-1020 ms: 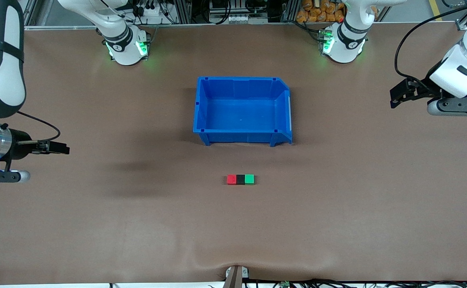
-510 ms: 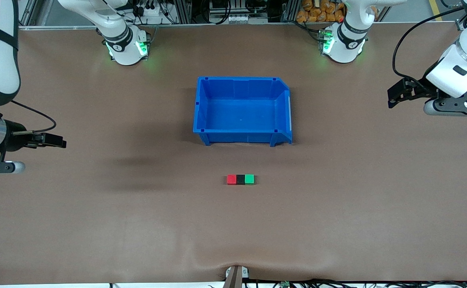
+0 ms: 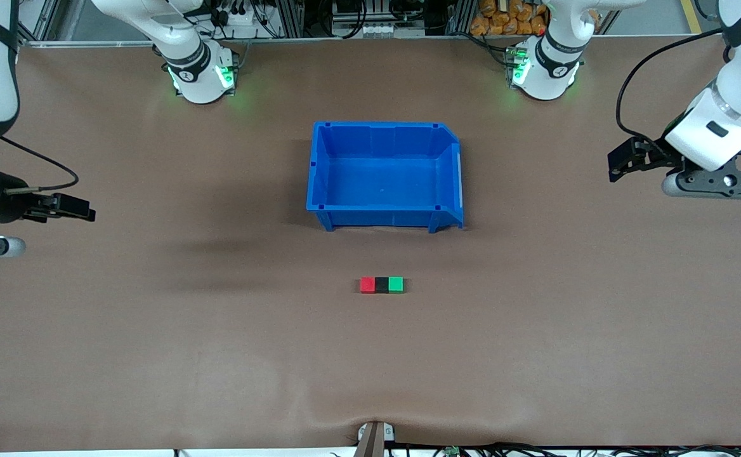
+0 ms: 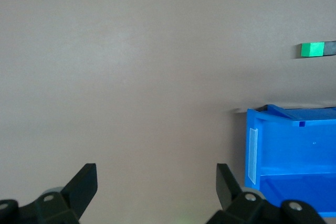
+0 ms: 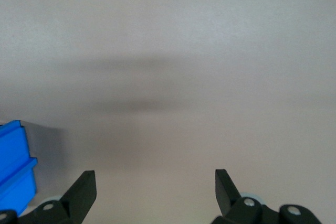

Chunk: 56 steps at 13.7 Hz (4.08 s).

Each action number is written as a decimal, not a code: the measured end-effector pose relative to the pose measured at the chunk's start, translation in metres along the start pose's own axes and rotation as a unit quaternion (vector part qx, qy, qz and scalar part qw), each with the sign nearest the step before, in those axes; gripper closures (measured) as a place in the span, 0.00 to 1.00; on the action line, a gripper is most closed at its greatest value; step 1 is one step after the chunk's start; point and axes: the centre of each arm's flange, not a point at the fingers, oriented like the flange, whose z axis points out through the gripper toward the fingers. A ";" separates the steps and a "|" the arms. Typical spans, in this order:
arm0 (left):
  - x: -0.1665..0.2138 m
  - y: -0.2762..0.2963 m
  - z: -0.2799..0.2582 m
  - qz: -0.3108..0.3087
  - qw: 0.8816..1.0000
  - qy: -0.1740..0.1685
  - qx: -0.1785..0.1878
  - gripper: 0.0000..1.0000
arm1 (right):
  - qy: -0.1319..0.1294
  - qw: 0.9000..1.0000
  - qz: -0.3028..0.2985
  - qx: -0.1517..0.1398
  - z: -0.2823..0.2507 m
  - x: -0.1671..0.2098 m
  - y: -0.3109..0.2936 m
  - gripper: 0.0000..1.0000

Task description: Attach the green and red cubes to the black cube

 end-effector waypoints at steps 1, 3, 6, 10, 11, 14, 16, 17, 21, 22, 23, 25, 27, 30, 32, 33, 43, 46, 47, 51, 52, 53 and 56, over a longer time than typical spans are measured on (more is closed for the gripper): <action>0.002 0.000 0.002 0.000 1.000 0.000 0.000 0.00 | 0.002 1.000 0.000 -0.001 -0.003 -0.003 0.000 0.00; 0.004 0.001 0.005 0.001 1.000 0.000 -0.001 0.00 | 0.005 1.000 -0.001 -0.001 -0.008 -0.007 0.000 0.00; 0.004 0.004 0.005 0.004 1.000 0.001 -0.001 0.00 | 0.005 1.000 -0.004 -0.002 -0.007 -0.007 -0.002 0.00; 0.004 0.007 0.005 0.007 1.000 0.002 -0.001 0.00 | 0.004 1.000 -0.006 -0.003 -0.007 -0.007 -0.003 0.00; 0.004 0.007 0.004 0.006 1.000 0.003 -0.001 0.00 | 0.004 1.000 -0.006 -0.004 -0.007 -0.007 -0.003 0.00; 0.004 0.007 0.002 0.006 1.000 0.005 -0.002 0.00 | 0.006 1.000 -0.007 -0.012 -0.010 -0.009 -0.003 0.00; 0.004 0.007 0.001 0.006 1.000 0.006 -0.002 0.00 | 0.004 1.000 -0.008 -0.015 -0.013 -0.012 -0.002 0.00; 0.004 0.007 0.001 0.006 1.000 0.006 -0.002 0.00 | 0.004 1.000 -0.008 -0.015 -0.015 -0.014 -0.003 0.00; 0.004 0.007 0.001 0.006 1.000 0.006 -0.002 0.00 | 0.007 1.000 -0.008 -0.015 -0.018 -0.016 -0.003 0.00; 0.004 0.007 0.001 0.006 1.000 0.006 -0.002 0.00 | 0.007 1.000 -0.008 -0.015 -0.018 -0.016 -0.003 0.00; 0.004 0.007 0.001 0.006 1.000 0.006 -0.002 0.00 | 0.007 1.000 -0.012 -0.015 -0.019 -0.016 -0.003 0.00; 0.004 0.007 0.001 0.006 1.000 0.006 -0.002 0.00 | 0.009 0.999 -0.032 -0.015 -0.022 -0.017 -0.005 0.00; 0.005 0.007 0.001 0.006 1.000 0.009 -0.002 0.00 | 0.013 0.999 -0.040 -0.014 -0.026 -0.020 -0.004 0.00; 0.005 0.007 0.001 0.006 1.000 0.010 -0.002 0.00 | 0.025 0.999 -0.038 -0.013 -0.040 -0.028 0.002 0.00; 0.005 0.006 0.000 0.006 1.000 0.011 -0.002 0.00 | 0.032 0.999 -0.038 -0.012 -0.051 -0.036 0.003 0.00; 0.004 0.006 -0.002 0.005 1.000 0.013 -0.002 0.00 | 0.036 0.999 -0.037 -0.012 -0.056 -0.039 0.004 0.00; -0.035 -0.024 -0.048 -0.008 1.000 0.007 -0.002 0.00 | 0.049 0.999 -0.020 -0.006 -0.088 -0.070 0.026 0.00; -0.044 -0.029 -0.054 -0.012 1.000 -0.004 0.000 0.00 | 0.051 0.998 -0.020 -0.005 -0.097 -0.080 0.027 0.00; -0.044 -0.032 -0.052 -0.013 1.000 -0.006 0.000 0.00 | 0.051 0.998 -0.019 -0.005 -0.098 -0.081 0.028 0.00; -0.045 -0.044 -0.049 -0.014 1.000 -0.010 -0.008 0.00 | 0.050 0.999 -0.016 -0.005 -0.097 -0.082 0.032 0.00; -0.045 -0.047 -0.050 -0.015 1.000 -0.009 -0.013 0.00 | 0.049 0.999 -0.018 -0.005 -0.097 -0.082 0.031 0.00; -0.046 -0.048 -0.051 -0.016 1.000 -0.009 -0.019 0.00 | 0.048 0.999 -0.020 -0.005 -0.096 -0.082 0.029 0.00; -0.046 -0.057 -0.051 -0.024 0.999 -0.008 -0.027 0.00 | 0.047 0.999 -0.022 -0.005 -0.095 -0.081 0.026 0.00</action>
